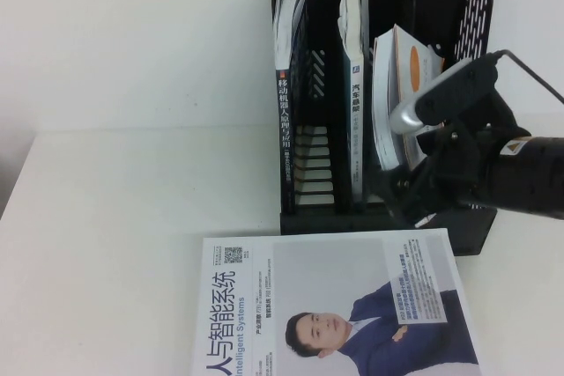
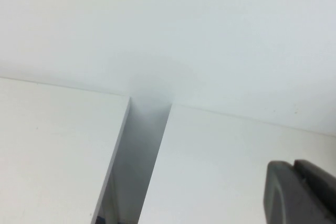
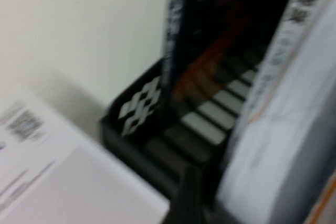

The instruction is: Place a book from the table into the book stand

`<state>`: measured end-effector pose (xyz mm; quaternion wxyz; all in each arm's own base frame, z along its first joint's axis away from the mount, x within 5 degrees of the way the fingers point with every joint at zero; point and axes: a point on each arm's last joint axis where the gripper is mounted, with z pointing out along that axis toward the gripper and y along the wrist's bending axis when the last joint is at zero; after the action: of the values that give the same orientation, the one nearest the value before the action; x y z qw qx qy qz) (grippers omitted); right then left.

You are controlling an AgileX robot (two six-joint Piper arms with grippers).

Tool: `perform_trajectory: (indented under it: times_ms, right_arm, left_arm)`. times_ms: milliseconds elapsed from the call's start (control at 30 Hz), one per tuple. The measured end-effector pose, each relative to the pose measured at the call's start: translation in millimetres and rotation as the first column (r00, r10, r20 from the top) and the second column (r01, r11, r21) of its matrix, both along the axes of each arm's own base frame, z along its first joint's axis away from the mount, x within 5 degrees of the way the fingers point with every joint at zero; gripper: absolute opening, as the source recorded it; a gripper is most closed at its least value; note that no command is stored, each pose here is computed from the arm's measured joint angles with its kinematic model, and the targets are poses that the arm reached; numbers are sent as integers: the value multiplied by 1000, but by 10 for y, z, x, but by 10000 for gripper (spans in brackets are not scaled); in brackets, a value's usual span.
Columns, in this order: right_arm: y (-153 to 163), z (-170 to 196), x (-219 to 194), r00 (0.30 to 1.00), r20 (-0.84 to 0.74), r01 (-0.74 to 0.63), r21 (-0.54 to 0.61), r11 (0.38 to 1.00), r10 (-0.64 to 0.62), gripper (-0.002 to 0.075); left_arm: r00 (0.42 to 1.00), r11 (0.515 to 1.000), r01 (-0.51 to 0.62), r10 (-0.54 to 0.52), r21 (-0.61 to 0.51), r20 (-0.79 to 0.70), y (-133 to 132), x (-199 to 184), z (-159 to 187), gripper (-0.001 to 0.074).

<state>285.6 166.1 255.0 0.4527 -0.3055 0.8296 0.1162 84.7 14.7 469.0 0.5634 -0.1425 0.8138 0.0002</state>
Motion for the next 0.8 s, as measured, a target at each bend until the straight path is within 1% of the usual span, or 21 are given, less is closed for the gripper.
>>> perform_trajectory:
  times_ms: [67, 100, 167, 233, 267, 400, 500, 667, 800]
  right_arm:
    - [-3, -13, 32, 1000, 18, 18, -1, 1000, -18, 589]
    - [0, -9, 34, 999, 25, 20, 0, 1000, -20, 531]
    - [15, 12, 40, 999, 45, 29, 7, 1000, -29, 394]
    - [9, 50, 60, 996, 80, 49, 17, 999, -50, 225]
    - [-1, 88, 73, 992, 107, 63, 25, 998, -65, 171]
    - [-29, 137, 114, 982, 152, 109, 52, 993, -116, 167]
    - [-49, 166, 133, 973, 157, 155, 97, 983, -169, 163]
    - [-127, 227, 177, 939, 196, 257, 150, 955, -283, 135]
    - [-220, 264, 204, 893, 222, 357, 178, 917, -391, 123]
  left_arm:
    - [1000, 1000, -2, 2, 2, 7, -5, -89, -47, 0]
    - [1000, 1000, -3, 3, 4, 11, -6, -130, -65, 0]
    - [1000, 1000, -3, 3, 5, 12, -10, -189, -117, 0]
    - [1000, 1000, -4, 4, 4, 9, -14, -238, -169, 0]
    - [1000, 1000, -3, 3, 0, 9, -17, -264, -200, 0]
    - [1000, 1000, 12, -12, -23, 13, -41, -302, -410, 0]
    - [997, 999, 31, -29, -28, 73, -58, -293, -657, 0]
    - [976, 998, 55, -52, -9, 214, -73, -239, -1238, 0]
    - [977, 998, 61, -58, -11, 207, -80, -261, -1846, 0]
